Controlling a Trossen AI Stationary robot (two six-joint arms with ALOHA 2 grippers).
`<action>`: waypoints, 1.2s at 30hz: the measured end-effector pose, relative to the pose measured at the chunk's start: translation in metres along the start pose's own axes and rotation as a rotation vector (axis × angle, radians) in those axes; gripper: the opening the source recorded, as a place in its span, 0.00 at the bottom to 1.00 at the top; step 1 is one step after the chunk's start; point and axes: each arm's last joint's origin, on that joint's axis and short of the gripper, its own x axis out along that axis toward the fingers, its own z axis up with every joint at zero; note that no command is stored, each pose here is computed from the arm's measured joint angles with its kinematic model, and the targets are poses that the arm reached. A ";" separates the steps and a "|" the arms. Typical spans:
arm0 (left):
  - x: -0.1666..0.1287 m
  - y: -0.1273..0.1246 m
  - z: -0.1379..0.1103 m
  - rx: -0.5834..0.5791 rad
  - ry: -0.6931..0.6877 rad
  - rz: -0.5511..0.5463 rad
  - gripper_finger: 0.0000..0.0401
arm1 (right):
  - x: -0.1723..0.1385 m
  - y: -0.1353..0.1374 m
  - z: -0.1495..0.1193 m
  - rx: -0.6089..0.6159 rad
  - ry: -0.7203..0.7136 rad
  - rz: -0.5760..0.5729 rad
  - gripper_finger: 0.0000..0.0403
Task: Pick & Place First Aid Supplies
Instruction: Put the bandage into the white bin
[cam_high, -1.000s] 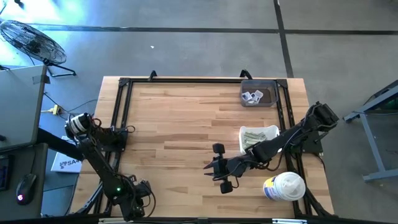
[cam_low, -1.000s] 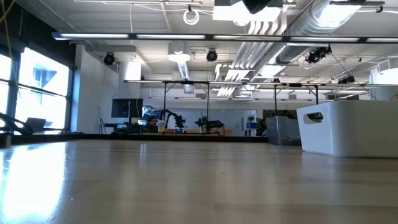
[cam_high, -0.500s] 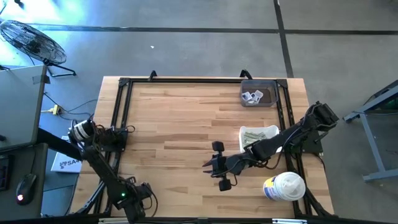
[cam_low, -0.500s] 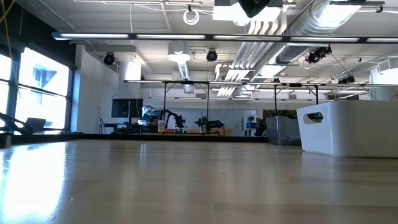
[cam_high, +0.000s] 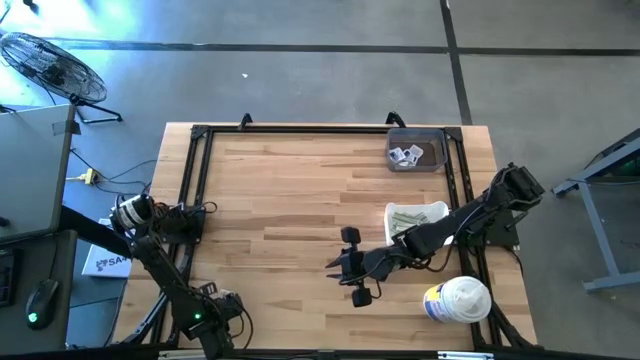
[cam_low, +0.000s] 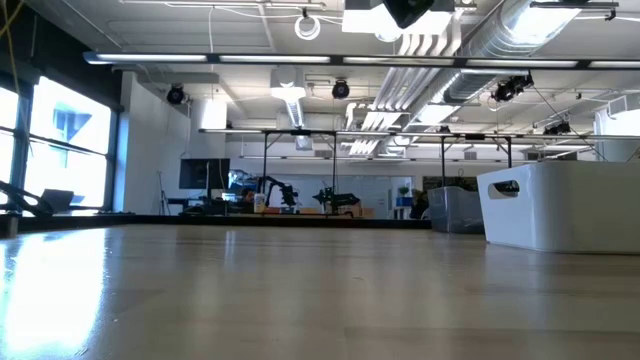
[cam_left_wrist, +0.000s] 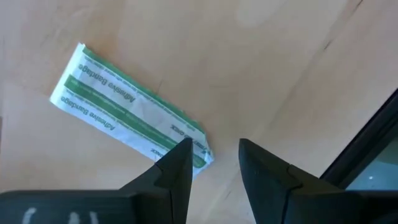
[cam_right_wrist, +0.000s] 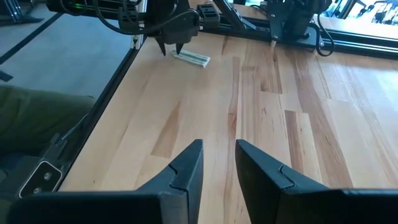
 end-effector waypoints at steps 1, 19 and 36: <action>0.000 0.000 0.000 -0.001 -0.002 0.000 0.32 | 0.000 0.000 0.000 0.000 0.000 0.000 0.22; 0.010 -0.003 0.000 0.019 0.033 0.013 0.01 | 0.000 0.000 0.000 -0.001 0.003 -0.002 0.22; -0.049 -0.038 0.015 0.313 -0.384 -0.020 0.00 | 0.027 0.014 0.003 -0.076 -0.177 0.168 0.22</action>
